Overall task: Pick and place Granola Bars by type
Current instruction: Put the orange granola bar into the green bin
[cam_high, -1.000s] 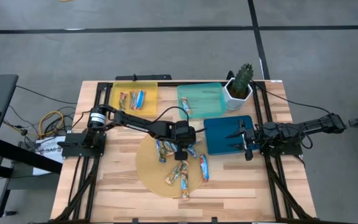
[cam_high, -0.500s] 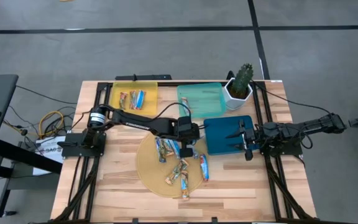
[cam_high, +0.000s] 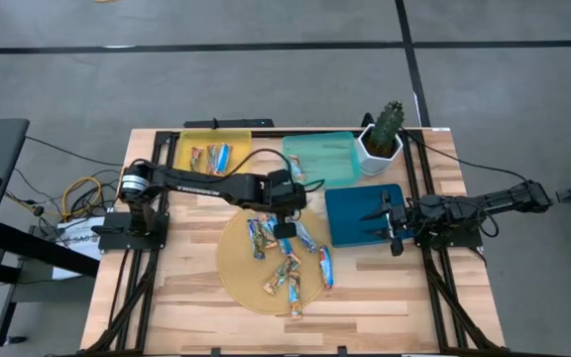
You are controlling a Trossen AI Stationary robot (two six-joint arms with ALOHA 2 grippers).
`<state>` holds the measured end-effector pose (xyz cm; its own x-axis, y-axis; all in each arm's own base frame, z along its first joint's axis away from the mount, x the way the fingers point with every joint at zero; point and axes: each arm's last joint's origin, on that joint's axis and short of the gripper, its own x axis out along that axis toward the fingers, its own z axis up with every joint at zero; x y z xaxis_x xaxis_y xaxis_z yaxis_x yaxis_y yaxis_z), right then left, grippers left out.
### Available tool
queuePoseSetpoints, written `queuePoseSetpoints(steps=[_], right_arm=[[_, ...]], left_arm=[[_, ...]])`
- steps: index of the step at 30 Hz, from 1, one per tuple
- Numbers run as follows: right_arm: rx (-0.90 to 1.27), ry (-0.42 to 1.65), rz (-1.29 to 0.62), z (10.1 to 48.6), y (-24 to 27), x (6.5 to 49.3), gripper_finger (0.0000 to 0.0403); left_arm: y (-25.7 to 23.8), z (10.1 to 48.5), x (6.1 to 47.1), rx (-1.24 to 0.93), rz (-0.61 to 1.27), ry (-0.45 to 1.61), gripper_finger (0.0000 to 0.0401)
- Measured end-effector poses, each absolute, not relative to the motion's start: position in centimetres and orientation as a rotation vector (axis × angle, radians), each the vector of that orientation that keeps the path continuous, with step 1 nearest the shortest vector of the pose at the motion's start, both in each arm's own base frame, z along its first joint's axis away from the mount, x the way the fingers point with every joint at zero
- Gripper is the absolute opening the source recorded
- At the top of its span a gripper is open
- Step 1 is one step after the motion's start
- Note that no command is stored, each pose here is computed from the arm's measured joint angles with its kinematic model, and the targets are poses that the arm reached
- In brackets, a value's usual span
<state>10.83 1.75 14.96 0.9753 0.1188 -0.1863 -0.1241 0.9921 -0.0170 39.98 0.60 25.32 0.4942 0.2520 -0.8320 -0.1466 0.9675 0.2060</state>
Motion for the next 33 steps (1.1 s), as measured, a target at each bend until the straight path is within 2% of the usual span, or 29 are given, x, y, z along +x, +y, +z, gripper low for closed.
queuePoseSetpoints(steps=[5, 17, 33], right_arm=[[-0.028, 0.186, 0.122, 15.0, 1.8, 10.8, 0.0154], [-0.028, 0.186, 0.122, 15.0, 1.8, 10.8, 0.0154], [-0.029, 0.186, 0.123, 14.9, 1.8, 10.8, 0.0154]], left_arm=[[1.4, 26.5, 38.9, 0.131, 0.316, 1.036, 0.0000], [3.7, 26.4, 39.0, 0.101, 0.455, 1.001, 0.0000], [11.2, 27.2, 39.2, -0.056, 0.696, 0.792, 0.0000]])
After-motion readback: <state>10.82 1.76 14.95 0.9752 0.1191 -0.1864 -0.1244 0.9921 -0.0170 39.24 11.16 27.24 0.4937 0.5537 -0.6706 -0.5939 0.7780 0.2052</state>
